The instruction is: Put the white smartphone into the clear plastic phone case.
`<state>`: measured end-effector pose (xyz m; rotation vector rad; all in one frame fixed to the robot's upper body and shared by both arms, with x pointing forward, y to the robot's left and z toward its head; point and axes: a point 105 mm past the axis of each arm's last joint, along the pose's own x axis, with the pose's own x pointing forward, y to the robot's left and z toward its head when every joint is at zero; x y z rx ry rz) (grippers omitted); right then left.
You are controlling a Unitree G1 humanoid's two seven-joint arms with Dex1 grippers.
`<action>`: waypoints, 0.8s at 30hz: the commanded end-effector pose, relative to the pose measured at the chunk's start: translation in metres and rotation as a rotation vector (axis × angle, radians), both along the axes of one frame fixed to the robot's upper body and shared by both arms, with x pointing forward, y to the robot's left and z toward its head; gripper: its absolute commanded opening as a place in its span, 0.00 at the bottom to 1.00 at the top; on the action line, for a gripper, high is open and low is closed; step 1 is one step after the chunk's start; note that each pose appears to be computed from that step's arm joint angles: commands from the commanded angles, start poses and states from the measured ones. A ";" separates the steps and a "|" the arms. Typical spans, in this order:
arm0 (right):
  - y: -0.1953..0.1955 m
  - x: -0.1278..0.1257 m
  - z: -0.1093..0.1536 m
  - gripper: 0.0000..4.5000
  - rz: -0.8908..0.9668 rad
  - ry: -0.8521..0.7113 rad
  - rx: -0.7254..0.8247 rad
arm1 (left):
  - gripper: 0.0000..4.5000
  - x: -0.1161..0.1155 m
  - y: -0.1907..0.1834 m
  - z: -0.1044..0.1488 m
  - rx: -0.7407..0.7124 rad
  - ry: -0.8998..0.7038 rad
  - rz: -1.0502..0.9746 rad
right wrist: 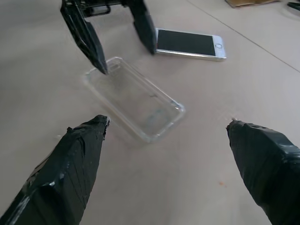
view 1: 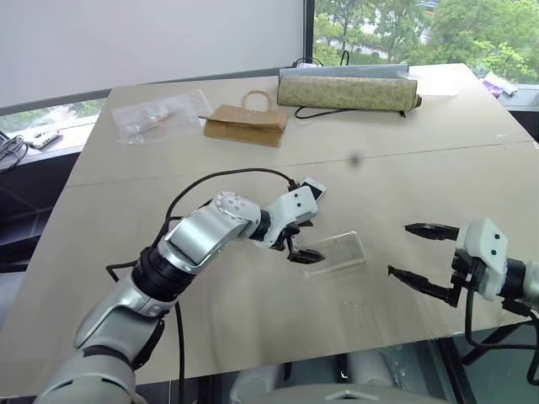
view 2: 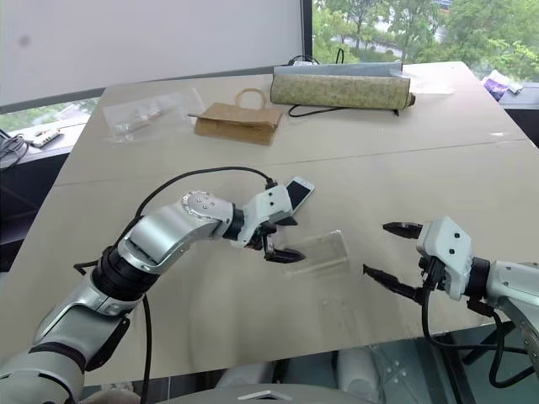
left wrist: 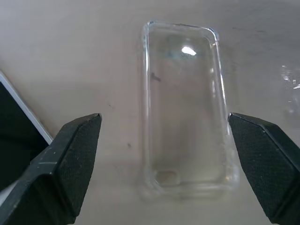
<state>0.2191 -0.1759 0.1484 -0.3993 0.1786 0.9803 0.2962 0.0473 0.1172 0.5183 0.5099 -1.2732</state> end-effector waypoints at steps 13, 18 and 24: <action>0.008 0.001 0.009 1.00 0.009 -0.062 -0.001 | 0.74 0.011 -0.009 -0.010 0.015 -0.097 -0.093; 0.005 0.001 0.007 1.00 0.003 -0.061 -0.004 | 0.74 0.010 -0.009 -0.011 0.013 -0.089 -0.104; 0.003 -0.002 0.004 1.00 -0.002 -0.060 -0.008 | 0.74 0.012 -0.011 -0.015 0.025 -0.099 -0.105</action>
